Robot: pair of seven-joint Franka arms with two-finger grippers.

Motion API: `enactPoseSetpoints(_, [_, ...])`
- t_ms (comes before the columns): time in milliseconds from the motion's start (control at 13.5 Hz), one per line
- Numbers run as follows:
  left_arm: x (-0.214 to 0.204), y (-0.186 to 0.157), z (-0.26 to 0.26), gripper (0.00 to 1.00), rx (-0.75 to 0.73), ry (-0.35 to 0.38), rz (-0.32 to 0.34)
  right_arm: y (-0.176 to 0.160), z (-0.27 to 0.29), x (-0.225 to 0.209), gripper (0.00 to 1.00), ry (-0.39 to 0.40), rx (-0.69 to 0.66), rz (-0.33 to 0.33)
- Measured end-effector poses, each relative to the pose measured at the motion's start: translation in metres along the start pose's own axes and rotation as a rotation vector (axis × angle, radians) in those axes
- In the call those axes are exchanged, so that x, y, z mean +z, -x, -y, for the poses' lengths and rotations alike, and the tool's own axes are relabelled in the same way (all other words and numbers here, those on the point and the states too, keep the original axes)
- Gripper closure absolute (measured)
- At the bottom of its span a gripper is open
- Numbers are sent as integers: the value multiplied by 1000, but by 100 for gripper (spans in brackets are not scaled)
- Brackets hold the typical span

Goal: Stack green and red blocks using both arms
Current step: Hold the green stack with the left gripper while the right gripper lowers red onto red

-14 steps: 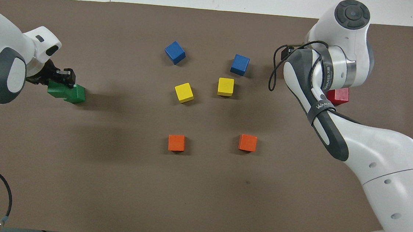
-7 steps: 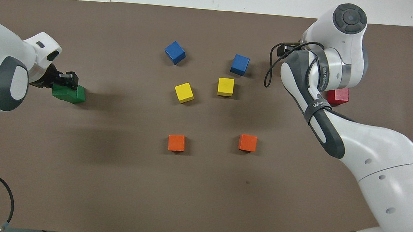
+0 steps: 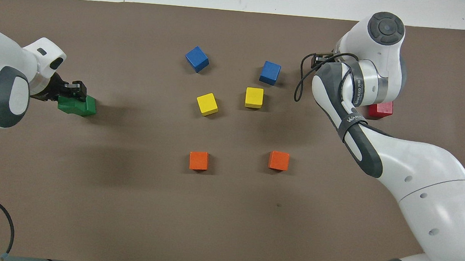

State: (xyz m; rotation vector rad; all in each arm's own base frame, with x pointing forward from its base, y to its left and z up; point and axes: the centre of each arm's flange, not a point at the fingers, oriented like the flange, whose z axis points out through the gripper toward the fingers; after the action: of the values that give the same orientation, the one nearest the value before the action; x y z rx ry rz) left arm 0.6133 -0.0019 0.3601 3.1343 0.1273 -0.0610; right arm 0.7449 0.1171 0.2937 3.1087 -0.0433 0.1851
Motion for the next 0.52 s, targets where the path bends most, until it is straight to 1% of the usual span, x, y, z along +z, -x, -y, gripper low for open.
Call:
enactPoseSetpoints(74, [1,0,0,45,-2,2,-8,1,0,2,41,0,-1,2])
enactPoseSetpoints(148, [1,1,0,45,-3,2,-12,1,0,2,45,0,-1,1])
enactPoseSetpoints(369, [1,2,0,45,-4,3,-15,2,0,2,45,0,0,4])
enactPoseSetpoints(443, [1,3,-1,44,-3,3,-15,3,-2,0,45,4,-5,19])
enactPoseSetpoints(517, [2,3,-1,40,-2,3,-14,4,-7,-5,45,12,-22,43])
